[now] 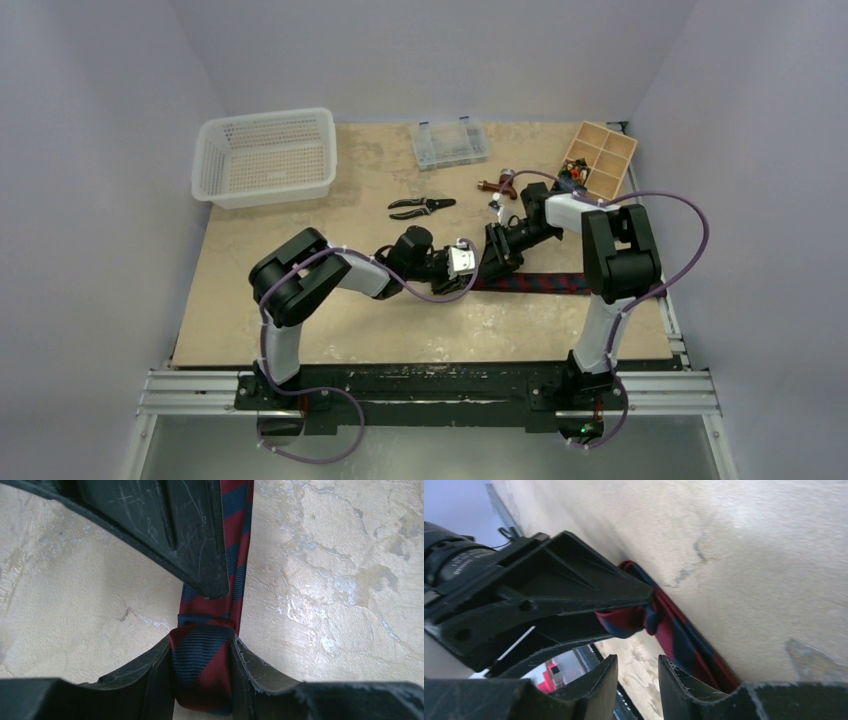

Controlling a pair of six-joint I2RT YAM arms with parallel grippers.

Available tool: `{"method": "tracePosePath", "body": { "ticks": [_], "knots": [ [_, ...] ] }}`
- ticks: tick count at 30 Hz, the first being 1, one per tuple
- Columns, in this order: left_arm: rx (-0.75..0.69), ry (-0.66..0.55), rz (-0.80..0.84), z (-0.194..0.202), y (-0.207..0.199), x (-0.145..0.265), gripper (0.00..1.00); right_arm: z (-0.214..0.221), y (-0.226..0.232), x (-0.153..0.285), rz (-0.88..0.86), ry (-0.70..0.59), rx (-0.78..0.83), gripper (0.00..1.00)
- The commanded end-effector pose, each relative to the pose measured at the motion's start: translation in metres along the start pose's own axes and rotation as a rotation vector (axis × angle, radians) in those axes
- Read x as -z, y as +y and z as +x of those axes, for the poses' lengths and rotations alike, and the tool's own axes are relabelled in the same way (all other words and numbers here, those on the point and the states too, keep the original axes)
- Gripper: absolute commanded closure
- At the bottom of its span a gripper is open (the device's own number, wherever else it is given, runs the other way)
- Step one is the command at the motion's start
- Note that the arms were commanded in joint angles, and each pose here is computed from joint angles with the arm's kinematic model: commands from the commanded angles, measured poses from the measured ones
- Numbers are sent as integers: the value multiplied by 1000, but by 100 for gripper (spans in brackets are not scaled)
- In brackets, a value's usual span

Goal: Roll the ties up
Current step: Roll the tie at the center of the board.

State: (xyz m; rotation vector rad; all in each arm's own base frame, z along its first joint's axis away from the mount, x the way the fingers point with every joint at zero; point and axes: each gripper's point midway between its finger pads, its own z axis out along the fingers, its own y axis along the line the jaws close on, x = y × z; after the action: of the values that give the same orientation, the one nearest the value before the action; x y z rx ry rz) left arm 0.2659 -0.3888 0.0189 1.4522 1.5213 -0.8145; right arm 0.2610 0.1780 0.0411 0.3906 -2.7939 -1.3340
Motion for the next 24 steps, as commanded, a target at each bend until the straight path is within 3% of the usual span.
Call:
{"method": "tracePosePath", "body": {
  "ticks": [1, 7, 16, 20, 23, 24],
  "knots": [
    [69, 254, 42, 71, -29, 11, 79, -19, 31, 6, -114, -47, 16, 62],
    [77, 283, 45, 73, -29, 11, 79, -24, 40, -6, -135, -51, 41, 60],
    [70, 296, 64, 74, -32, 11, 79, -37, 17, -20, -9, -76, 26, 60],
    [70, 307, 72, 76, -33, 11, 79, -42, 17, -22, -18, -86, 20, 72],
    [70, 307, 75, 76, -33, 11, 79, -37, 13, -24, -9, -59, 29, 98],
    [72, 305, 77, 75, -33, 11, 78, -33, 10, -24, 0, -46, 31, 100]
  ]
}}
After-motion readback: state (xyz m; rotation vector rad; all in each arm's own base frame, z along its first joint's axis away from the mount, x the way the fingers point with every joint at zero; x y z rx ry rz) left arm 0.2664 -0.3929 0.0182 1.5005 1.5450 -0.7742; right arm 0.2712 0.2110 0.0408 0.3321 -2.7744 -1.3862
